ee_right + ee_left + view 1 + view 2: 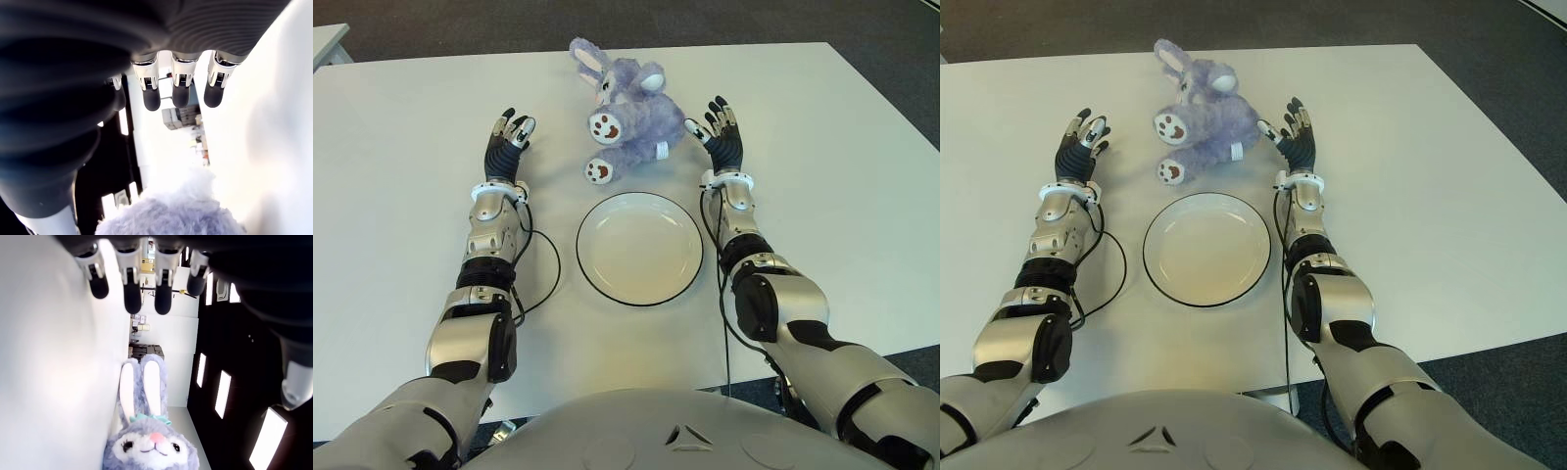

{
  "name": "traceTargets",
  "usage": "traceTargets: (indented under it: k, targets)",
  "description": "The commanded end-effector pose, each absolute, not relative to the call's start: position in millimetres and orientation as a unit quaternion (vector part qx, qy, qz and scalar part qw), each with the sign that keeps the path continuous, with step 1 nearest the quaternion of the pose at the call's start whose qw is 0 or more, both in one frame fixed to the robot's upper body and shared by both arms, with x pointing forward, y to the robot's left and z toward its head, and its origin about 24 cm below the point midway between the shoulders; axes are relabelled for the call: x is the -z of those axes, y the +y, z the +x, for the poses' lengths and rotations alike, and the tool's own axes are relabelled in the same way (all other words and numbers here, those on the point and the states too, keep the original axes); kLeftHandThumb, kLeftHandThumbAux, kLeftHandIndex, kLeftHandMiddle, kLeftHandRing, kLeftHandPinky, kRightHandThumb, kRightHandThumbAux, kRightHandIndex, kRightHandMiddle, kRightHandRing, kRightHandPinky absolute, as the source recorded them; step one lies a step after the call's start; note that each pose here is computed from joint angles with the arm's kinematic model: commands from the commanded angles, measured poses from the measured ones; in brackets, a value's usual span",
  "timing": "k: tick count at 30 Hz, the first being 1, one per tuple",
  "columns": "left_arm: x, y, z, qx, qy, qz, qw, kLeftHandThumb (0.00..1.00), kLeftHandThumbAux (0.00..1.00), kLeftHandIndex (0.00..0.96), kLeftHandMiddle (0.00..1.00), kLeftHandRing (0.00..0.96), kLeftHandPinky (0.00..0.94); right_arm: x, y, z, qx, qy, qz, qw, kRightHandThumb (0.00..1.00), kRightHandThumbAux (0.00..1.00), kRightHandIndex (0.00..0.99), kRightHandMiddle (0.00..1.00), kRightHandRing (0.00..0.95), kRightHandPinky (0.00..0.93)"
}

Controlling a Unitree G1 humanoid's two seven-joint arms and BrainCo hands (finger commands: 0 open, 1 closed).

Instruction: Put the doll into the plate.

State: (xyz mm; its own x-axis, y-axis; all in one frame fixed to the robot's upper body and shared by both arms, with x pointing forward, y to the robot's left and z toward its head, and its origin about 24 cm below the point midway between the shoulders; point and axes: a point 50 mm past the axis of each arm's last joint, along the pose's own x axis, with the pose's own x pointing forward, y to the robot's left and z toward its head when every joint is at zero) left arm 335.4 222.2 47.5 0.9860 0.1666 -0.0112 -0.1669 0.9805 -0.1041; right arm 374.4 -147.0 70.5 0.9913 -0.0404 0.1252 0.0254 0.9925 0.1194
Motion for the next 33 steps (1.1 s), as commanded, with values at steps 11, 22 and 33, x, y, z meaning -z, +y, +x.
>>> traceTargets:
  k: [11,22,33]
  targets:
    - [-30,222,330,-0.089,0.044,-0.055,0.994,0.000,0.515,0.003,0.168,0.152,0.068,-70,-154,376,0.006,-0.050,0.042,0.998,0.071,0.713,0.006,0.005,0.000,0.000]
    - [-29,221,331,-0.088,0.043,-0.057,0.994,0.000,0.512,0.000,0.162,0.146,0.052,-87,-158,382,0.003,-0.075,0.039,0.996,0.099,0.679,0.010,0.016,0.000,0.001]
    - [-29,219,332,-0.087,0.044,-0.060,0.993,0.000,0.513,0.000,0.153,0.137,0.064,-109,-164,388,0.008,-0.117,0.018,0.993,0.133,0.649,0.009,0.024,0.001,0.000]
